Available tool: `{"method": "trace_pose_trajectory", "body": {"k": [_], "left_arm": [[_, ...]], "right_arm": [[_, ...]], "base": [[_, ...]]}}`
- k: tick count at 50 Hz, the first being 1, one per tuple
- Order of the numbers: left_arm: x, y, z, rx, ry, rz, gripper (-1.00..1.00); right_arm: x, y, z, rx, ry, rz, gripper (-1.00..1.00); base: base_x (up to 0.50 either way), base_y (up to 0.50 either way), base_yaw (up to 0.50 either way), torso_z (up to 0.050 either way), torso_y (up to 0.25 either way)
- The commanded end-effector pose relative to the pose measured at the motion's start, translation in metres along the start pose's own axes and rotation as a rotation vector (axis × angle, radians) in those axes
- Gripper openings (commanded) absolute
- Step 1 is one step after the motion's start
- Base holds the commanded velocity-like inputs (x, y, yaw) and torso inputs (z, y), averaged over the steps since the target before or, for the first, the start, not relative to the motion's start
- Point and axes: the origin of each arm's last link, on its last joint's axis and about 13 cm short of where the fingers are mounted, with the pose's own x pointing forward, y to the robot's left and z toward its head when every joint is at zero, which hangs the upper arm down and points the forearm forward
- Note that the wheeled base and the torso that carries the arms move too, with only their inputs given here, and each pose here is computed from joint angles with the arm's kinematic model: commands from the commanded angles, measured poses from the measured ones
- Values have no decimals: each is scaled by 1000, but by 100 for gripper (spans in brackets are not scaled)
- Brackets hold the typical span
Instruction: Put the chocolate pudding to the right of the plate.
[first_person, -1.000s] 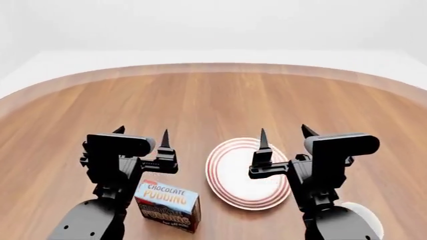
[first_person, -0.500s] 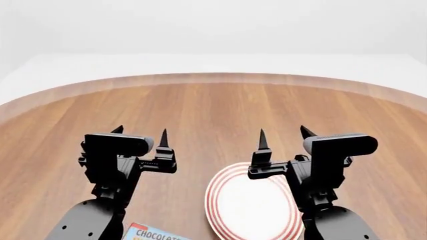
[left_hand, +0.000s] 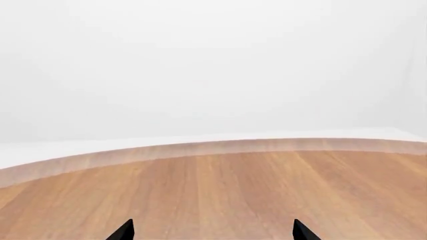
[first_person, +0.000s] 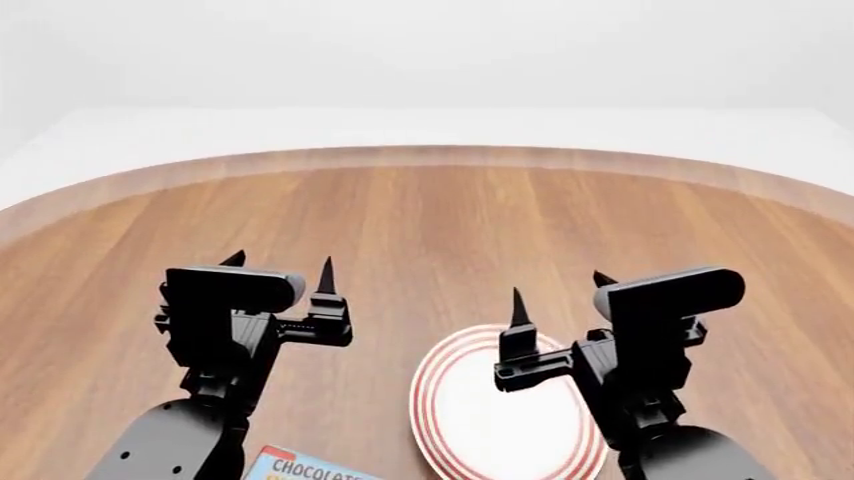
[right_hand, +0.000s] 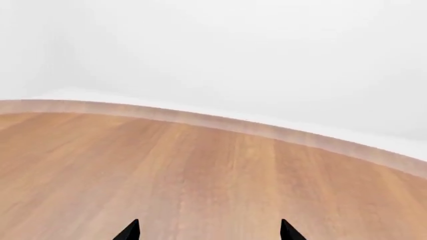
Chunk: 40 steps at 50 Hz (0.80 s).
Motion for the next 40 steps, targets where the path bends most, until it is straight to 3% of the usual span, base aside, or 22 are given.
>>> {"method": "trace_pose_trajectory", "body": {"k": [1,2,5,6,7,8,9,10,23,40], "left_arm": [[0,1,0,0,-1,0,100],[0,1,1,-1,-4,2,100],[0,2,1,-3,-6,3,100],[0,2,1,-3,-6,3,100],[-1,1,2,-5,-12,-2,100],[0,1,2,-5,-13,-2,100],[0,1,2,-5,-13,-1,100],[0,1,2,-7,-13,-2,100],[0,2,2,-9,-14,0,100],[0,2,1,-7,-11,2,100]], "right_arm": [[-21,-3,12,-20,69,71,100],[-27,-7,20,-1,97,139,100],[-31,-10,23,-2,137,174,100],[-31,-11,25,10,135,170,100],[-32,-19,24,-30,194,132,100],[-35,-15,26,-37,209,178,100],[-41,-9,27,-37,213,295,100],[-42,-7,27,-41,221,318,100],[-46,-1,20,-85,258,403,100],[-44,8,18,-76,278,497,100]], "base": [[0,0,0,0,0],[0,0,0,0,0],[0,0,0,0,0],[0,0,0,0,0],[0,0,0,0,0],[0,0,0,0,0],[0,0,0,0,0],[0,0,0,0,0],[0,0,0,0,0],[0,0,0,0,0]]}}
